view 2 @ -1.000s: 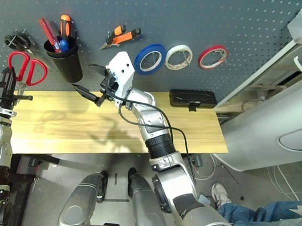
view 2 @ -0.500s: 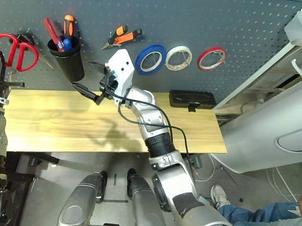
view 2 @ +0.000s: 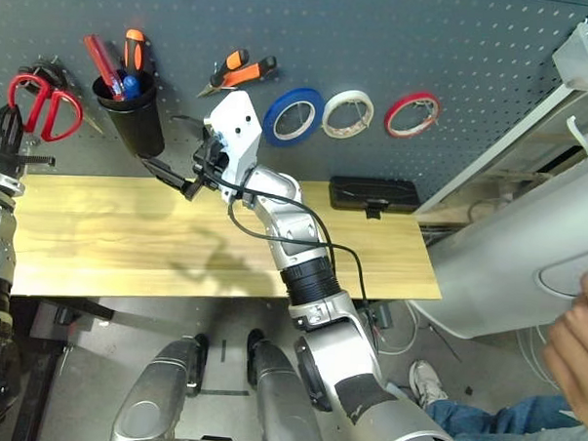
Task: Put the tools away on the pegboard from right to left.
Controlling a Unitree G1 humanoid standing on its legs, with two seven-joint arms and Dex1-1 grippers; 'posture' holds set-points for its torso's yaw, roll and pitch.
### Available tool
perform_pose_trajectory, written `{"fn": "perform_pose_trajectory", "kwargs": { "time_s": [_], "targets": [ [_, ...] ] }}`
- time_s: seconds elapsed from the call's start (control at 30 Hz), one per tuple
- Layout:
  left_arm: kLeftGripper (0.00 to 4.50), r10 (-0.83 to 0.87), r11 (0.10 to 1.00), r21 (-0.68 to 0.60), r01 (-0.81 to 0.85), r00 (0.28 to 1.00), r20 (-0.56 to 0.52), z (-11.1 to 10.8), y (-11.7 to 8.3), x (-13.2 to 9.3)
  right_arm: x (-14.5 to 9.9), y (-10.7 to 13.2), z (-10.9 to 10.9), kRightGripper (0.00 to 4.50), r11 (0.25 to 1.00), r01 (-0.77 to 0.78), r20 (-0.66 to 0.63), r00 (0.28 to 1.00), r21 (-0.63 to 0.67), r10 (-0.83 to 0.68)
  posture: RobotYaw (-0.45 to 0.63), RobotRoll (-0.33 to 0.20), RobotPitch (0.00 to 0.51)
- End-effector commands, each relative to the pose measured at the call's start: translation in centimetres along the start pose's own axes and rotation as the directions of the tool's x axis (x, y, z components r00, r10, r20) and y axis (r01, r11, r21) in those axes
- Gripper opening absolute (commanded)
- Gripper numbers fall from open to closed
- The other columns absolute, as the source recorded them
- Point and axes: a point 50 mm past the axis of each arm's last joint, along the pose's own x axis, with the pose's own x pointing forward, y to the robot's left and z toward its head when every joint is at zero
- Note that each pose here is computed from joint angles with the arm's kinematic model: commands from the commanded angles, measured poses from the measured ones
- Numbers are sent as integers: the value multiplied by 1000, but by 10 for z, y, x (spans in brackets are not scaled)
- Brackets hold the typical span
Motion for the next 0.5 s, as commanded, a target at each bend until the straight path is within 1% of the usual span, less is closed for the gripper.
{"fn": "perform_pose_trajectory", "kwargs": {
  "time_s": [0.03, 0.07, 0.13, 0.2, 0.3, 0.5],
  "targets": [
    [20, -4, 999, 41, 11, 987, -163, -27, 0, -2, -3, -4, -5, 4500, 999, 35, -15, 999, 20, -35, 131, 0, 218],
    [20, -10, 997, 73, 23, 985, -175, -30, -1, -3, -5, -6, -8, 4500, 998, 59, -21, 998, 29, -58, 130, 0, 218],
    [590, -32, 993, 110, 54, 980, -194, -37, -5, -7, -8, -10, -12, 4500, 994, 99, -31, 995, 39, -98, 125, 0, 216],
    [1138, -43, 992, 112, 66, 980, -196, -41, -9, -10, -11, -13, -15, 4500, 992, 121, -37, 992, 43, -119, 119, 0, 217],
    [2128, -64, 992, 94, 88, 970, -233, -53, -15, -22, -20, -17, -26, 4500, 985, 165, -66, 985, 55, -161, 118, 0, 220],
    [4100, -126, 985, 61, 160, 919, -374, -83, -25, -53, -44, -19, -63, 4500, 957, 270, -187, 951, 109, -247, 124, 0, 227]
  ]
}}
